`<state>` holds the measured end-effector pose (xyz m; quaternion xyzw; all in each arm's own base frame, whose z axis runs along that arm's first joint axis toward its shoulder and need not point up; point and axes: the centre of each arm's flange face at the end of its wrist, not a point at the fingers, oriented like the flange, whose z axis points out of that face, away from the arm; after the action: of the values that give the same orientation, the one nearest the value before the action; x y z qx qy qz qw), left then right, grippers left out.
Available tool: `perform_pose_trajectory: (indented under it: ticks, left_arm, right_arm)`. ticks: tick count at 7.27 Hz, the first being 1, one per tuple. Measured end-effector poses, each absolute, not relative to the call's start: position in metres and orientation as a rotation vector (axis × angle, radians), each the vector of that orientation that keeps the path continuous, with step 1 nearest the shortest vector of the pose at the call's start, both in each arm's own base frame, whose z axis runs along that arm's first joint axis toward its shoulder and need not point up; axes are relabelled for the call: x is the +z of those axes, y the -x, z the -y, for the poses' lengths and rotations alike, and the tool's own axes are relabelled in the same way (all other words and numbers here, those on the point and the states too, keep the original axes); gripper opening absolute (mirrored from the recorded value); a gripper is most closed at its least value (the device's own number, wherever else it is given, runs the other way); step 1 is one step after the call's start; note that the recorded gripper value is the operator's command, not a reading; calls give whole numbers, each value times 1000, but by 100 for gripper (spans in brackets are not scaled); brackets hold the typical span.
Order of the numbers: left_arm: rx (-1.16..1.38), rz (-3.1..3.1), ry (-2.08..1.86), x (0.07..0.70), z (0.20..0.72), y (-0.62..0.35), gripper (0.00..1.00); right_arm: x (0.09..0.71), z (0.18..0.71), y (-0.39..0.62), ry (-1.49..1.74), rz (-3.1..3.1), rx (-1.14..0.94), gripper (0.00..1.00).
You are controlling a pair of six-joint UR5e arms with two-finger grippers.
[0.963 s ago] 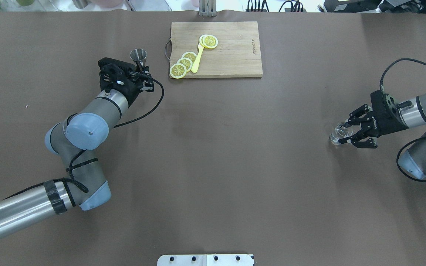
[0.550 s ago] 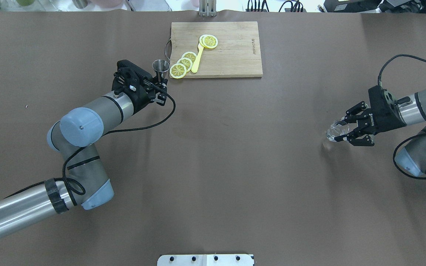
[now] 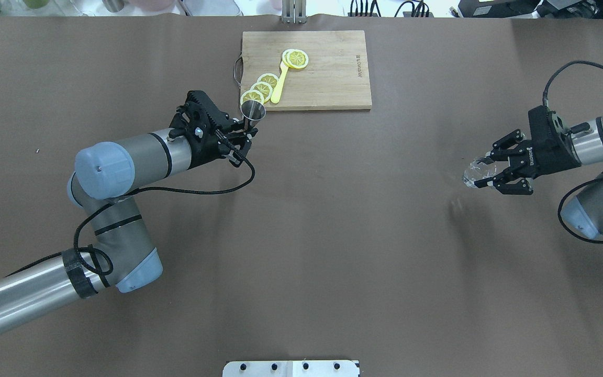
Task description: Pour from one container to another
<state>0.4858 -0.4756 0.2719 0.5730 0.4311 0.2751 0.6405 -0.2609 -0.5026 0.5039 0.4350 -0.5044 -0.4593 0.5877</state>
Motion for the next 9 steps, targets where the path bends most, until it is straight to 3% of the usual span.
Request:
perform_pose_trajectory:
  ticks: [4, 9]
  left_arm:
    - [962, -1146, -1250, 268, 451, -493, 0]
    - [1030, -1192, -1225, 221, 478, -545, 0]
  right_arm:
    - [464, 539, 234, -973, 1172, -1041, 0]
    - [428, 563, 205, -914, 1161, -975, 0]
